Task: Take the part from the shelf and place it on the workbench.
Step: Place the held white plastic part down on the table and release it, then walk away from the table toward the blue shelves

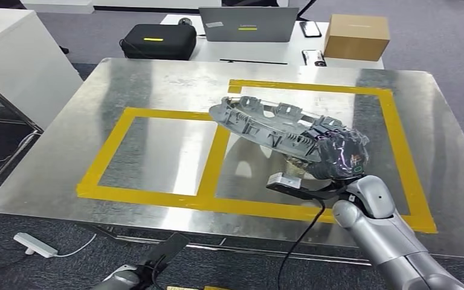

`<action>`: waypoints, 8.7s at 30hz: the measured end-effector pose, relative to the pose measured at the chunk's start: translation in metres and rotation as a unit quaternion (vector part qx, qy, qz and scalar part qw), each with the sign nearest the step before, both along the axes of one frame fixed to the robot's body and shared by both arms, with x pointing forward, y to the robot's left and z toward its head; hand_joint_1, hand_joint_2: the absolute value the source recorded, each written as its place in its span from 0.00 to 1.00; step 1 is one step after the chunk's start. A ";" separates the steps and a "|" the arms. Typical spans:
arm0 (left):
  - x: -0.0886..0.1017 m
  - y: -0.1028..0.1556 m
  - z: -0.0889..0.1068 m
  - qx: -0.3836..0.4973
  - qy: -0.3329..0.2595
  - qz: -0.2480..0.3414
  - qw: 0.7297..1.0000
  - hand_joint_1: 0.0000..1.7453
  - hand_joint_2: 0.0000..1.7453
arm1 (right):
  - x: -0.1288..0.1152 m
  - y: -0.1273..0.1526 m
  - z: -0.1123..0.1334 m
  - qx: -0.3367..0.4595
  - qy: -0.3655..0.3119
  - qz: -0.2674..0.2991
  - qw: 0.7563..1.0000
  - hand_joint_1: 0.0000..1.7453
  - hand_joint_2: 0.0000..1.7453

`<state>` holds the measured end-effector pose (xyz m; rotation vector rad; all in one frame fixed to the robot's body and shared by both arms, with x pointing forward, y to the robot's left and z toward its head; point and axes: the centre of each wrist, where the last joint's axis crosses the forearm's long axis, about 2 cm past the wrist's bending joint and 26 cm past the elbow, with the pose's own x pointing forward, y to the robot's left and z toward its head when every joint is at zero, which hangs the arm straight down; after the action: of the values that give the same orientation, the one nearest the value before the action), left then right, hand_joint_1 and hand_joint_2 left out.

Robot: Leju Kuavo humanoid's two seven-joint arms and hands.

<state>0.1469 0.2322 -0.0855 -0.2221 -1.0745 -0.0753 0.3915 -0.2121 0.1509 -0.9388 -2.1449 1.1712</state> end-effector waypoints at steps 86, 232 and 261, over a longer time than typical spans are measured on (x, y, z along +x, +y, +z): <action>0.001 0.006 0.000 -0.018 -0.015 0.026 0.999 0.00 0.00 | -0.018 0.040 0.005 0.301 0.198 0.111 0.926 0.00 1.00; 0.006 -0.009 0.003 -0.053 -0.021 0.007 0.998 0.00 0.00 | -0.033 0.034 0.020 0.339 0.107 0.105 0.929 0.00 0.00; 0.007 -0.009 0.004 -0.054 -0.020 0.006 0.998 0.00 0.00 | -0.034 0.034 0.015 0.337 0.117 0.105 0.928 0.00 0.00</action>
<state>0.1535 0.2230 -0.0819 -0.3123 -1.1217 -0.0119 0.3576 -0.1782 0.1656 -0.2541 -2.2372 0.5113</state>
